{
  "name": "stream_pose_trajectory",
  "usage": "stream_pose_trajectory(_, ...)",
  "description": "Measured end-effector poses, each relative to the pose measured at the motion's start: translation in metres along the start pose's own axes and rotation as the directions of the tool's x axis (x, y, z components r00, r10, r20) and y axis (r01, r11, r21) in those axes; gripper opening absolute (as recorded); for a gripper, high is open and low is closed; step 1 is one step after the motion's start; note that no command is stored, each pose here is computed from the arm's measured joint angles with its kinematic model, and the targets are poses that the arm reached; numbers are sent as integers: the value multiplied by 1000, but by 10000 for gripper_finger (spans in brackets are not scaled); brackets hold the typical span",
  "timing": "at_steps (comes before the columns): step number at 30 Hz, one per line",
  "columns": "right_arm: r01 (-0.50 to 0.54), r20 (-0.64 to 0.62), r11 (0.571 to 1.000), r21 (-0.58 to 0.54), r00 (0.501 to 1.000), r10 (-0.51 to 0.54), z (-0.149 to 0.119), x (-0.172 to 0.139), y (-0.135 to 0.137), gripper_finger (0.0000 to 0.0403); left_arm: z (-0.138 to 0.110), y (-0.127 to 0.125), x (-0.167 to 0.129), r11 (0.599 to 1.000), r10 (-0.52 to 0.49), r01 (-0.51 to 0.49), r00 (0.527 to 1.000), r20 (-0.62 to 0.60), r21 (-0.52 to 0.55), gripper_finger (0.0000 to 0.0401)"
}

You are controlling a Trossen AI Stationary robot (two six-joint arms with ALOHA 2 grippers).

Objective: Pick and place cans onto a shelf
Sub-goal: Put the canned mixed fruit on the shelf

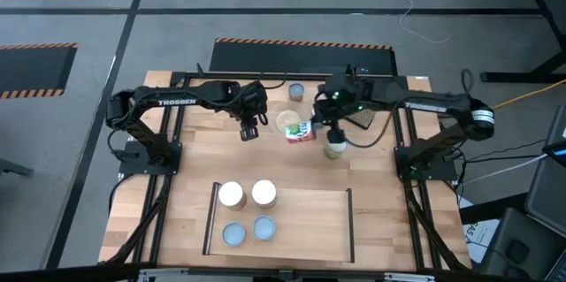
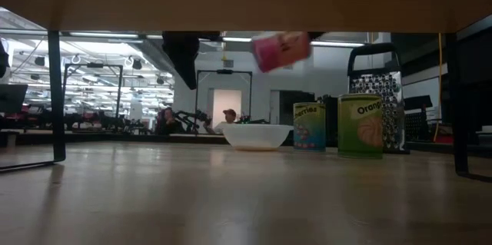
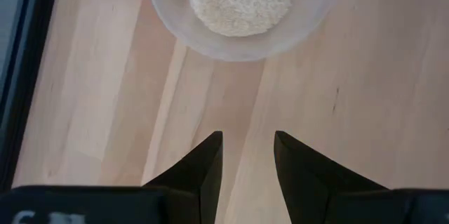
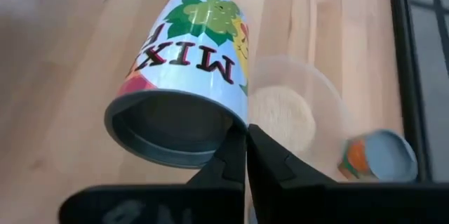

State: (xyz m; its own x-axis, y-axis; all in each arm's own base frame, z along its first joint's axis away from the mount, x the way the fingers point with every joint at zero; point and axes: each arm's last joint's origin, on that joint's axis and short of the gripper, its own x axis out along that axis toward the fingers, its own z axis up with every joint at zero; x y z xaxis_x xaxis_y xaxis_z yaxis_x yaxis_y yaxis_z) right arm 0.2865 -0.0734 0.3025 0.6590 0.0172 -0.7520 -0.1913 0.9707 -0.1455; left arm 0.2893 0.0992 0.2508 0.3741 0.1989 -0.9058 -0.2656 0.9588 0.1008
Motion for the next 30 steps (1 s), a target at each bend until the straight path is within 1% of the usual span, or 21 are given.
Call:
stream_pose_trajectory(4, -47, -58, 999, 24, 997, 49, 23, -38, 7, 4, 0, 0, 0, 1000, -1, 1, 1000, 3, 2, 121)
stream_pose_trajectory(9, -88, -64, 995, 56, 994, 91, 51, -73, 21, 4, 2, -1, 0, 1000, 0, 0, 1000, 18, 2, 121)
stream_pose_trajectory(13, -140, -44, 984, 108, 988, 145, 66, -86, 36, 4, 2, -1, 0, 1000, 0, 0, 1000, 22, 2, 121)
stream_pose_trajectory(16, -215, -31, 964, 154, 974, 223, 72, -86, 49, 4, 2, -1, 0, 1000, 0, 0, 1000, 22, 2, 121)
stream_pose_trajectory(20, -326, -42, 905, 273, 936, 350, 75, -83, 68, 4, 2, -1, 0, 1000, 0, 0, 1000, 22, 2, 121)
stream_pose_trajectory(23, -358, -86, 849, 387, 903, 420, 74, -80, 81, 4, 2, -1, 0, 1000, 0, 0, 1000, 22, 2, 121)
stream_pose_trajectory(26, -348, -137, 791, 503, 872, 470, 71, -80, 90, 4, 2, -1, 0, 1000, 0, 0, 1000, 25, 2, 121)
stream_pose_trajectory(30, -288, -189, 716, 636, 842, 505, 69, -77, 100, 4, 3, -1, 0, 1000, 1, -1, 1000, 30, 1, 121)
